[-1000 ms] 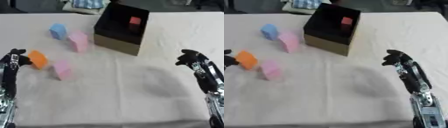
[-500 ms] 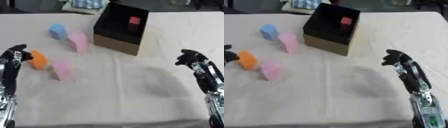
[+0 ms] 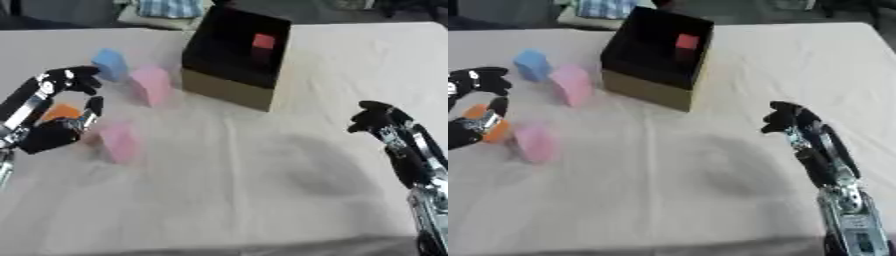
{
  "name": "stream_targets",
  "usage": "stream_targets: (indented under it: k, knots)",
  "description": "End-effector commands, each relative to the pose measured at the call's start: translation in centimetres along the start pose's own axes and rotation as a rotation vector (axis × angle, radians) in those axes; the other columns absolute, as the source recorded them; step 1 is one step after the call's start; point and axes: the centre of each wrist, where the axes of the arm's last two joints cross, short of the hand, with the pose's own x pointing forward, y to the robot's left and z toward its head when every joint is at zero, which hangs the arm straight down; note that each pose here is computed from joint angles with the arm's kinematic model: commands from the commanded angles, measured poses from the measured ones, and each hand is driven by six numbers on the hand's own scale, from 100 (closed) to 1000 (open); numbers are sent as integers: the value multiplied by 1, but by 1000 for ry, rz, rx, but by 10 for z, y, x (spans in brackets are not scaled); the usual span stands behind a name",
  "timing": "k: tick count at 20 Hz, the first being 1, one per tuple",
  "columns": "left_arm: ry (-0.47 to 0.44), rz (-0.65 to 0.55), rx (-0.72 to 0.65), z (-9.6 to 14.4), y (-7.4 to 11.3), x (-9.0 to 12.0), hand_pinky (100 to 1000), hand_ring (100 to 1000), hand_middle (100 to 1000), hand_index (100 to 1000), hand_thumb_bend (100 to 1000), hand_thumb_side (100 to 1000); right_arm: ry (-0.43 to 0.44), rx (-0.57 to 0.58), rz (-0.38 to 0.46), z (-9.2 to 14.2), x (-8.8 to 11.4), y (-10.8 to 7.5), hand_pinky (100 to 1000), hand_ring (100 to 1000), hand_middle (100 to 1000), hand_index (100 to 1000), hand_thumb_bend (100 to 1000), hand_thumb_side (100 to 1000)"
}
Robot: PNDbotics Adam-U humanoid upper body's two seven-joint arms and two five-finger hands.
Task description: Pick up objects on the table and place them in the box.
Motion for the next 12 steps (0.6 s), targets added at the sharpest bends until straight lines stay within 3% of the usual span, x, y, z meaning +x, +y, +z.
stream_targets:
  k: [1, 12]
  knots:
    - [1, -165, -104, 1, 16, 5, 832, 738, 734, 899, 261, 539, -18, 9, 22, -3, 6, -4, 698, 591, 603, 804, 100, 706]
    - [59, -404, -272, -1, 5, 3, 810, 741, 757, 902, 457, 583, -16, 15, 25, -3, 5, -4, 698, 591, 603, 804, 100, 707]
